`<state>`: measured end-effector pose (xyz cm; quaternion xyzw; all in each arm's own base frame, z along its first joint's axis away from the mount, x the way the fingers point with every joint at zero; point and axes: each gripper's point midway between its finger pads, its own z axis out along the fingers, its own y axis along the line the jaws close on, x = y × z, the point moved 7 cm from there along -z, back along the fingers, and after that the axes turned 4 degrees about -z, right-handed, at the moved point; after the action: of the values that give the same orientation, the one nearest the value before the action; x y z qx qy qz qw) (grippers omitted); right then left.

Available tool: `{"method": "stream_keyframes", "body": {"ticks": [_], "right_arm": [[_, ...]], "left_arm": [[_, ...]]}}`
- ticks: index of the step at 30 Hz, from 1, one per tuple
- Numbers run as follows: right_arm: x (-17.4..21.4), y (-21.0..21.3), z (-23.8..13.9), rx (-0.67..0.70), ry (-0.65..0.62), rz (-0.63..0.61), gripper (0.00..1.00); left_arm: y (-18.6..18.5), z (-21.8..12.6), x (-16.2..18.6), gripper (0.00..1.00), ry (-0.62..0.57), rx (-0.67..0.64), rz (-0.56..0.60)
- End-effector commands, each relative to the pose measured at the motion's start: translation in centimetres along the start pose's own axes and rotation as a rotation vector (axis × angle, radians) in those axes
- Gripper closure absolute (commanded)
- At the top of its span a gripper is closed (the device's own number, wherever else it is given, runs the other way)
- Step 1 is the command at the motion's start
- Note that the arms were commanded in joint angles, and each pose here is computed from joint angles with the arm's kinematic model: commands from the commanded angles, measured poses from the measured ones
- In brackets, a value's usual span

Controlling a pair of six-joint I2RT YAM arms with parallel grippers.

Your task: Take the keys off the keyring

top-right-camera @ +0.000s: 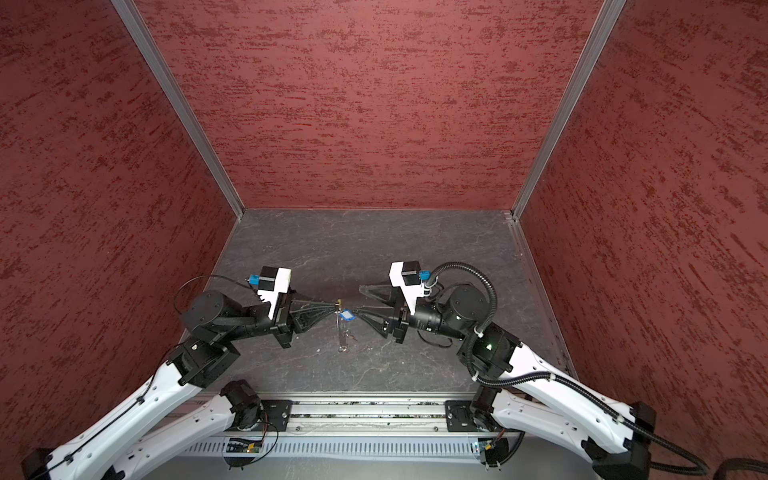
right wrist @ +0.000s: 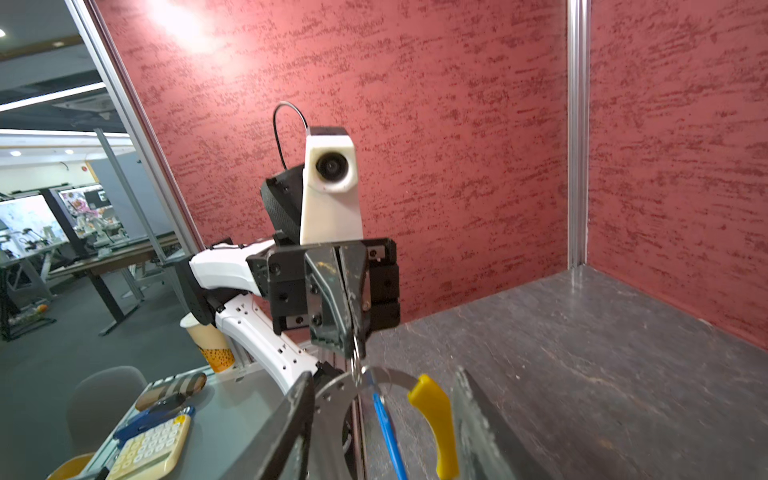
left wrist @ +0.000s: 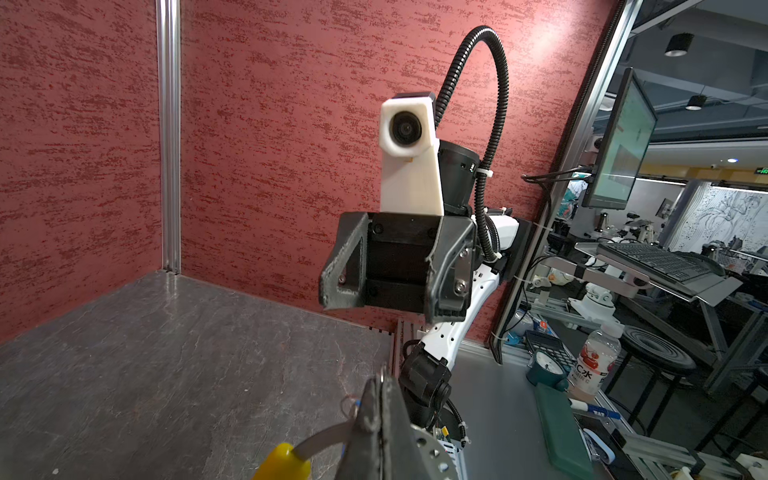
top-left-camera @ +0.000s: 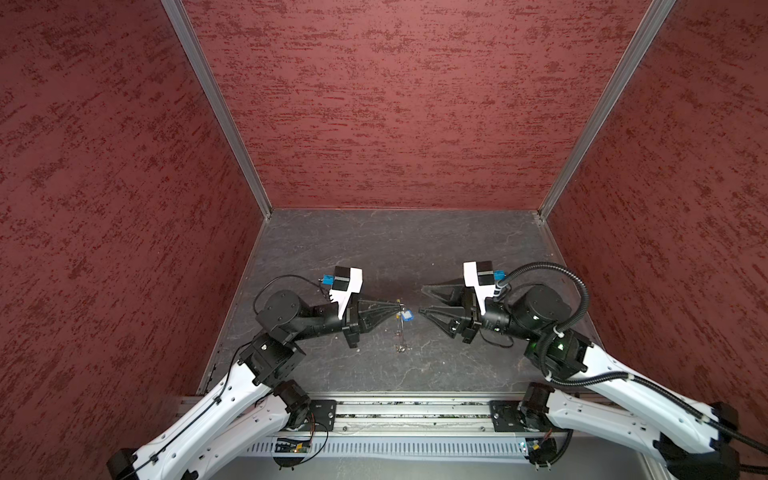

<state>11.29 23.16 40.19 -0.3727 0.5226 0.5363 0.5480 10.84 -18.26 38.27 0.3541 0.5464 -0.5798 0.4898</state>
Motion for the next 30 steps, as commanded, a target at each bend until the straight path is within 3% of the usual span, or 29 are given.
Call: {"method": "stream_keyframes", "body": {"ticks": [1,6,19,23,30], "right_arm": [[-1.4,1.0,0.9,-0.112,-0.062,0.019,0.46],[-0.5,0.9,2.0,-0.162,0.004,0.054,0.51],[1.3,0.5,2.3,-0.161,0.064,0.073,0.77],[1.8,0.1,2.3,-0.132,0.073,0.069,0.91],[2.1,-0.3,2.5,-0.105,0.088,0.053,1.0]], "left_arm": [[-0.5,0.0,-0.4,1.0,-0.016,0.036,0.031],[-0.3,0.1,-0.3,1.0,-0.011,0.032,0.027],[0.1,0.0,-0.4,1.0,-0.016,0.009,0.015],[0.3,0.1,-0.3,1.0,-0.014,0.004,0.009],[1.1,0.3,-0.4,1.0,-0.013,-0.007,-0.01]]}}
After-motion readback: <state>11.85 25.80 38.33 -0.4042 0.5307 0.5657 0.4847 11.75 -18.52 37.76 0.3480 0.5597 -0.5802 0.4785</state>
